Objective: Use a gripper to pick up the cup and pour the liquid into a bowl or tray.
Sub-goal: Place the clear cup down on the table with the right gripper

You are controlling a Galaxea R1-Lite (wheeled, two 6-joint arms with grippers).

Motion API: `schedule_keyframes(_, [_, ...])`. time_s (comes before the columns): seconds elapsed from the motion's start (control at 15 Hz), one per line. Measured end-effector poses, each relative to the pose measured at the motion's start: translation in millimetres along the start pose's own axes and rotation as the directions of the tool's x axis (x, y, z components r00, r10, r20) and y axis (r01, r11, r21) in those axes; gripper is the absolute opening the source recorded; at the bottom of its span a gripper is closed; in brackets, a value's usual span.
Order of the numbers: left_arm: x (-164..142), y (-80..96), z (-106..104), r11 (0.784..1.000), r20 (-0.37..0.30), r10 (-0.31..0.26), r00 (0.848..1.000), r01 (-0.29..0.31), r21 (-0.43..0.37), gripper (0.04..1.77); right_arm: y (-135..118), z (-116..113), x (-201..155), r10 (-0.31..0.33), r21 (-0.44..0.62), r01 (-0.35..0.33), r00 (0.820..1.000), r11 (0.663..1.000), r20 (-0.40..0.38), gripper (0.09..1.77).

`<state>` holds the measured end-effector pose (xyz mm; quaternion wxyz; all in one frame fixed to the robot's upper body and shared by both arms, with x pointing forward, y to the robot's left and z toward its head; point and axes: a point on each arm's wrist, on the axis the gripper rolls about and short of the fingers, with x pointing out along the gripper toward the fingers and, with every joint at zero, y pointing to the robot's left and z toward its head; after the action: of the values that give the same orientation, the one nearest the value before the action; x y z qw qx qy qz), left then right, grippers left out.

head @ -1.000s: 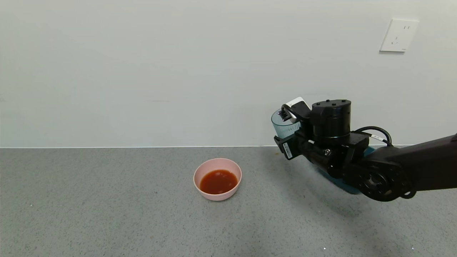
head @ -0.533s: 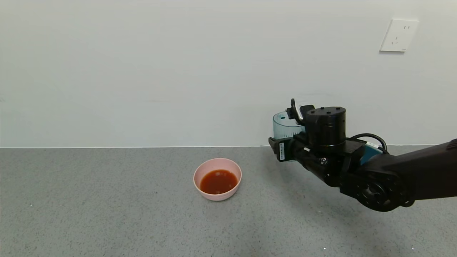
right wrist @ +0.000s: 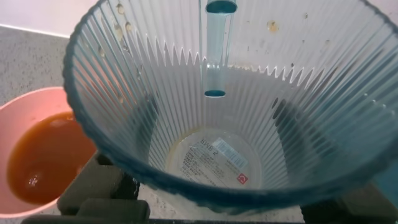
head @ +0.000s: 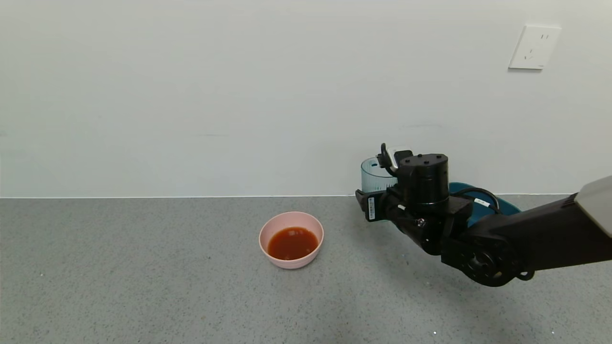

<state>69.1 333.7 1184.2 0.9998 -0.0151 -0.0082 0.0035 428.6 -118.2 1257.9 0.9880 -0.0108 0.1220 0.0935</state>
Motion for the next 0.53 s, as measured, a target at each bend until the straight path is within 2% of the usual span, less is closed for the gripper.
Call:
schedule_keyframes(0.27, [0.0,0.0,0.0,1.000,0.000,0.000,1.000,0.000,0.000,1.72,2.5,-8.7,5.0,-0.006,0.012,0.006,0.999,1.000,0.031,1.37])
schedule_keyframes(0.53, [0.0,0.0,0.0,1.000,0.000,0.000,1.000,0.000,0.000,1.72,5.6,-20.8,12.4,-0.003,0.003,0.003,1.000,1.000,0.010,1.37])
